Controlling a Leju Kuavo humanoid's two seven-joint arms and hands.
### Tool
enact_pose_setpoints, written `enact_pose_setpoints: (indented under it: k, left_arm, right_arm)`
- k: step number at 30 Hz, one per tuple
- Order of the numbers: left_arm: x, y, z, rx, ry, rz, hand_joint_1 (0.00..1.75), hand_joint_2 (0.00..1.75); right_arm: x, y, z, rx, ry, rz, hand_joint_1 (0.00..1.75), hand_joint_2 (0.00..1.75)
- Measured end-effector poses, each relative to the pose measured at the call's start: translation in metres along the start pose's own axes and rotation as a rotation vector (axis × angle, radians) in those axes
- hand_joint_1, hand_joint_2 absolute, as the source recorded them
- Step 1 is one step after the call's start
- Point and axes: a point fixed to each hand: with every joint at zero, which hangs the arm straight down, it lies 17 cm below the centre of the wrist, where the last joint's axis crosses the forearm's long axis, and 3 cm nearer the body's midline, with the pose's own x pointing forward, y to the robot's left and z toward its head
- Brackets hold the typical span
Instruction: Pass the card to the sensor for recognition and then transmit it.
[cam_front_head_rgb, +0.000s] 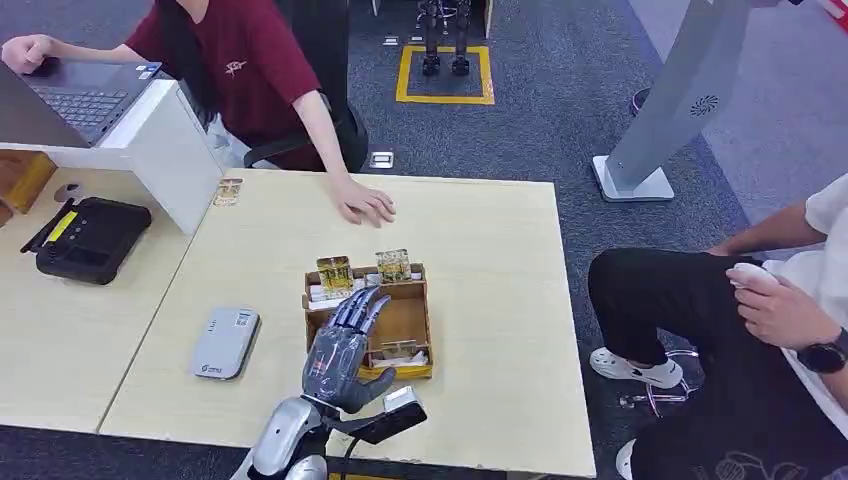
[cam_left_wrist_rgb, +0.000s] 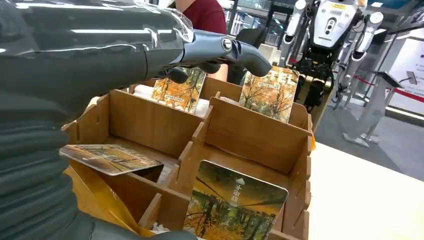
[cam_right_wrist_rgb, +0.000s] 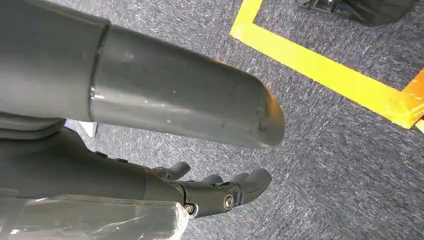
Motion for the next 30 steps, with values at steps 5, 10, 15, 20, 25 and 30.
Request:
enact_pose_setpoints:
  k: [5, 10, 15, 20, 25, 30]
  left_arm:
    - [0.001, 0.000, 0.000, -0.003, -0.002, 0.002, 0.00, 1.75]
    - [0.002, -0.002, -0.001, -0.011, 0.001, 0.012, 0.00, 1.75]
    - [0.002, 0.002, -0.005, -0.001, 0.000, 0.019, 0.00, 1.75]
    - [0.008, 0.003, -0.007, 0.004, -0.013, 0.036, 0.00, 1.75]
    - [0.014, 0.004, -0.009, 0.009, -0.025, 0.054, 0.00, 1.75]
    - [0.019, 0.006, -0.013, 0.011, -0.033, 0.062, 0.00, 1.75]
  right_arm:
    - [0.000, 0.000, 0.000, -0.002, 0.001, -0.001, 0.00, 0.00]
    - [0.000, 0.000, 0.000, 0.000, 0.000, 0.001, 0.00, 0.00]
    - [0.000, 0.000, 0.000, 0.000, -0.001, 0.001, 0.00, 0.00]
    - [-0.001, 0.000, 0.000, -0.002, 0.004, -0.001, 0.00, 0.00]
    - [0.000, -0.001, 0.000, -0.003, 0.004, -0.003, 0.00, 0.00]
    - [0.001, 0.000, 0.000, -0.002, 0.002, -0.002, 0.00, 0.00]
